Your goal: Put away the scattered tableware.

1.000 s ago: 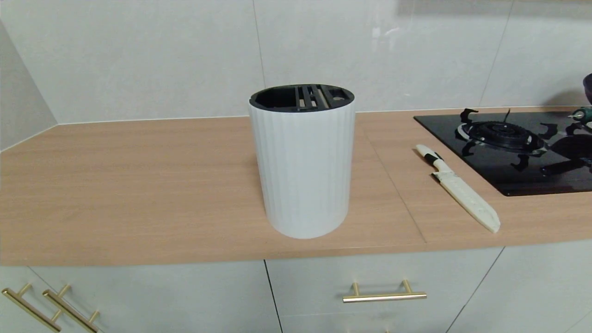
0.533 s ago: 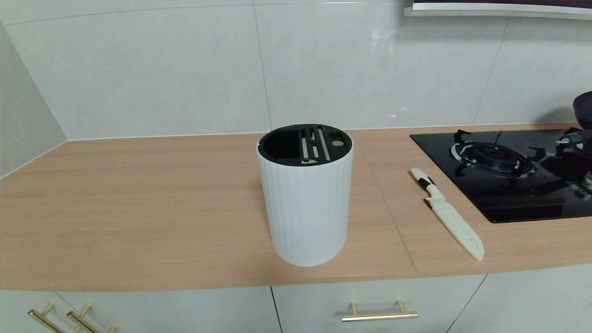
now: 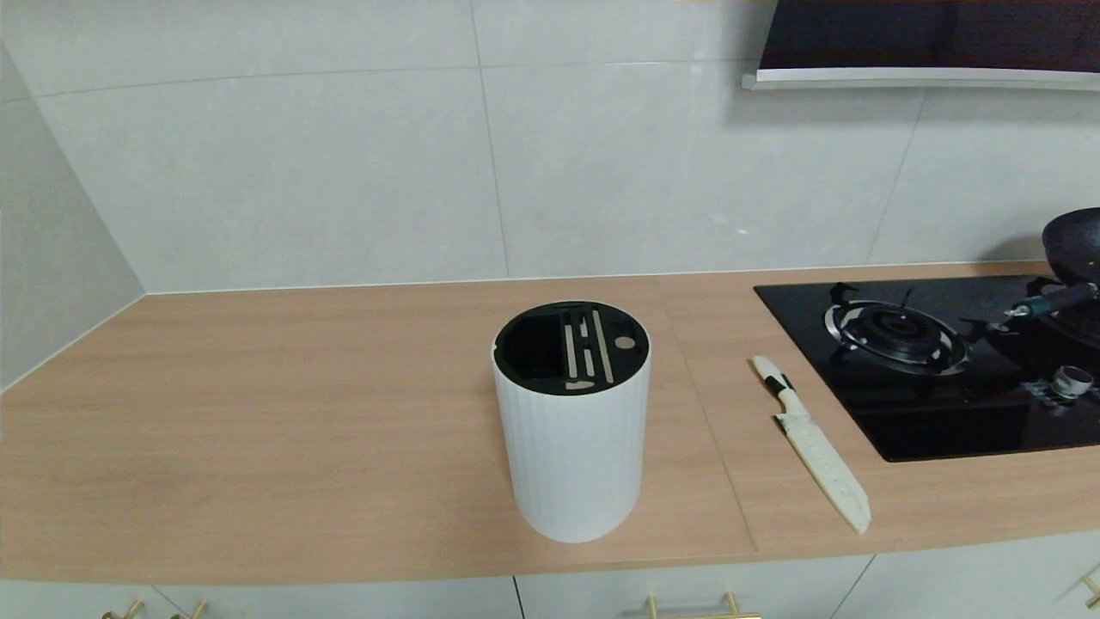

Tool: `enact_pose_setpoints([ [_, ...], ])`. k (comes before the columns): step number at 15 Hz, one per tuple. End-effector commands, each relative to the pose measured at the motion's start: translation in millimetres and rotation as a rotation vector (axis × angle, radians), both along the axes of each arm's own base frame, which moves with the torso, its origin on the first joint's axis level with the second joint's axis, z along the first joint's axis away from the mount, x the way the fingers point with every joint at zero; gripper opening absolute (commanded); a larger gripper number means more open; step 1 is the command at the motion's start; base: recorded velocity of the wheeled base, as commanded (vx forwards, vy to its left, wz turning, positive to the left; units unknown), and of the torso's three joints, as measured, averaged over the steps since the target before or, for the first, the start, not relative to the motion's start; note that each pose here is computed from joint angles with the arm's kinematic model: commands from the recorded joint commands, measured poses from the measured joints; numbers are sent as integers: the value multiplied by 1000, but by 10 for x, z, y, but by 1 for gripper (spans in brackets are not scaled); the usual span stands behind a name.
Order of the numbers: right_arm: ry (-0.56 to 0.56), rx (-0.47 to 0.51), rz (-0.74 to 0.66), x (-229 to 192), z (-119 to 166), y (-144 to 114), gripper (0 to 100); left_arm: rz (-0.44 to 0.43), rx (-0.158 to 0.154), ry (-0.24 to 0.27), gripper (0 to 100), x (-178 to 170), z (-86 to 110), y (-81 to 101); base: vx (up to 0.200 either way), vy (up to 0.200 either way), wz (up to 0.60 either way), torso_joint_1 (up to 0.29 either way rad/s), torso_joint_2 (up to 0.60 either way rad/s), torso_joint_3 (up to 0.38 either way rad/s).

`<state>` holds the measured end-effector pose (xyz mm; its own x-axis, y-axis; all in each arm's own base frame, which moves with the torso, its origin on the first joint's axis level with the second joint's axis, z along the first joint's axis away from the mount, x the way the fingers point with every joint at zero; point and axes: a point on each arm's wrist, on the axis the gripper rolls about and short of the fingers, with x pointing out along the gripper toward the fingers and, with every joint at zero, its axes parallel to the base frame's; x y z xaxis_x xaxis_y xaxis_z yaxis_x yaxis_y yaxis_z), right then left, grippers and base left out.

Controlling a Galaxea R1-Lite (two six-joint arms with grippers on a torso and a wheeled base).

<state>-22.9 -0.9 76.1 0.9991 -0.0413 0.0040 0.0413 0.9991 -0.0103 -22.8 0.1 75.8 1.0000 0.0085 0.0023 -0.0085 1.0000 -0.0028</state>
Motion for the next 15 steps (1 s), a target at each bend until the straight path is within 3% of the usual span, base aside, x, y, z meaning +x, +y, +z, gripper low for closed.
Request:
enact_pose_setpoints([
  [1, 3, 0, 0, 2, -3, 0, 100, 1, 0, 1, 100, 0, -2, 0, 0, 0, 0, 271, -569, -305],
  [11, 1, 0, 0, 1, 1, 0, 100, 1, 0, 1, 100, 0, -2, 0, 0, 0, 0, 253, -513, -264],
  [15, -1, 0, 0, 0, 1, 0, 100, 1, 0, 1, 100, 0, -2, 0, 0, 0, 0, 34, -73, -34],
])
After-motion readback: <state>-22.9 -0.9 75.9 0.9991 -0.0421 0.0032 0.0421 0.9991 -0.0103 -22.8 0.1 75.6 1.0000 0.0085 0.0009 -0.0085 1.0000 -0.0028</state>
